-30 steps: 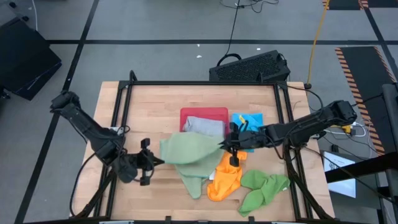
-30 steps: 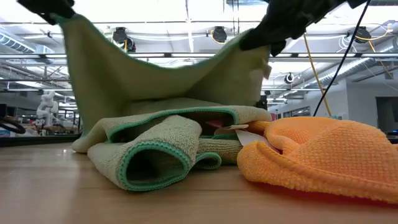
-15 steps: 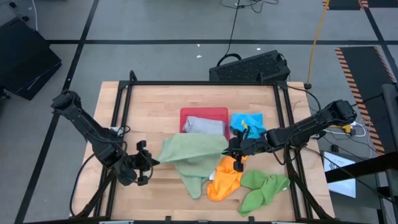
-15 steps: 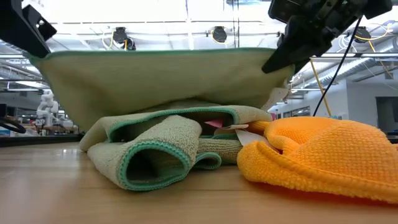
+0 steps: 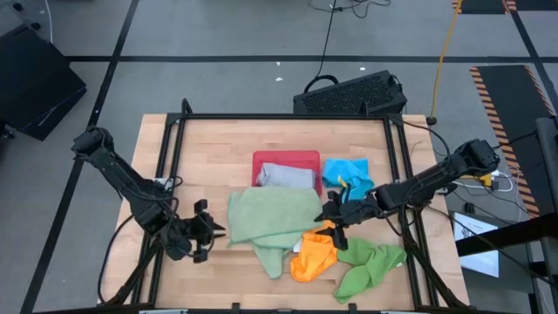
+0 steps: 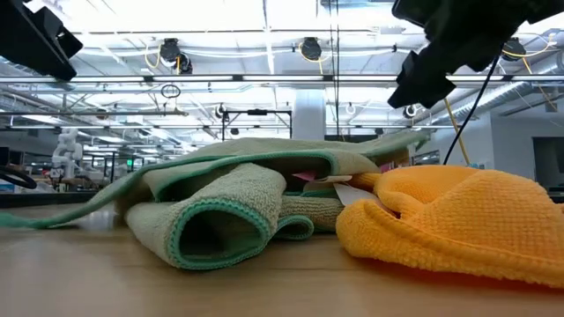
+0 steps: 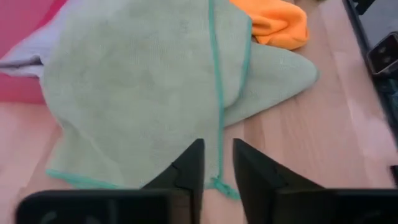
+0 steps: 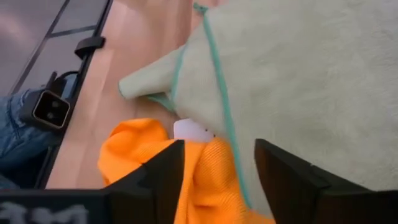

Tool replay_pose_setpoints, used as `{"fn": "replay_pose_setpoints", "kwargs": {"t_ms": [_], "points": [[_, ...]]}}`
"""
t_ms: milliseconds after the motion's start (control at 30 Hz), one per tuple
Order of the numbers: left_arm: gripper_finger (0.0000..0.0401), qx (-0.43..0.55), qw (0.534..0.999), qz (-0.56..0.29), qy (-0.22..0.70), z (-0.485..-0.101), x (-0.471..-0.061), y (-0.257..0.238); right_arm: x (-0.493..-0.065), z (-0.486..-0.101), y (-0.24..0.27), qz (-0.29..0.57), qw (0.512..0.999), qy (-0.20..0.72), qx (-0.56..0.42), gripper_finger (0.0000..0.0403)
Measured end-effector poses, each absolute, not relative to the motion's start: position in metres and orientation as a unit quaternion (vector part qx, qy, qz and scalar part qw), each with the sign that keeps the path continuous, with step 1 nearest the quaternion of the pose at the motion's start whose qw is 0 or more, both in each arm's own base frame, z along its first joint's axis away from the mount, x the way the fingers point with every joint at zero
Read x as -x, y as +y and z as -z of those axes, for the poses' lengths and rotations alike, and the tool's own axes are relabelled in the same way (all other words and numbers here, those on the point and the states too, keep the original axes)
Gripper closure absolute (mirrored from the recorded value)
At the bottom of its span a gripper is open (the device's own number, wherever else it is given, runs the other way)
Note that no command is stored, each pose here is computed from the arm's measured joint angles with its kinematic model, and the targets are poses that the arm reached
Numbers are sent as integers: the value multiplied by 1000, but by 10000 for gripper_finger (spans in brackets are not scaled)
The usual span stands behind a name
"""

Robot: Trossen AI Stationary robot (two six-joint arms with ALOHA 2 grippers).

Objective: Fold microfiber towels
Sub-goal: Fold the light green microfiber cloth

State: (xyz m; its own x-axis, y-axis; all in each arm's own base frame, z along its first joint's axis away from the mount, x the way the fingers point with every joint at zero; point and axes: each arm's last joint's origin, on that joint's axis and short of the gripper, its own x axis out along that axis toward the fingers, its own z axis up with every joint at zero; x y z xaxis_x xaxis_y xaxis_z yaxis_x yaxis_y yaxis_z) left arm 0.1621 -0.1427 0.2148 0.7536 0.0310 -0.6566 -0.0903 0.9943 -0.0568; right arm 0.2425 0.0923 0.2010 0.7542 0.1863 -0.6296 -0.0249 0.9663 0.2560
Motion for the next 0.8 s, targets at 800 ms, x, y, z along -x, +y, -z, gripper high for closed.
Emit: {"fn": "replay_pose_setpoints", "kwargs": {"t_ms": [800], "points": [[153, 29, 883, -71, 464, -166, -198, -18, -233, -200, 109, 8, 944, 324, -57, 200]]}}
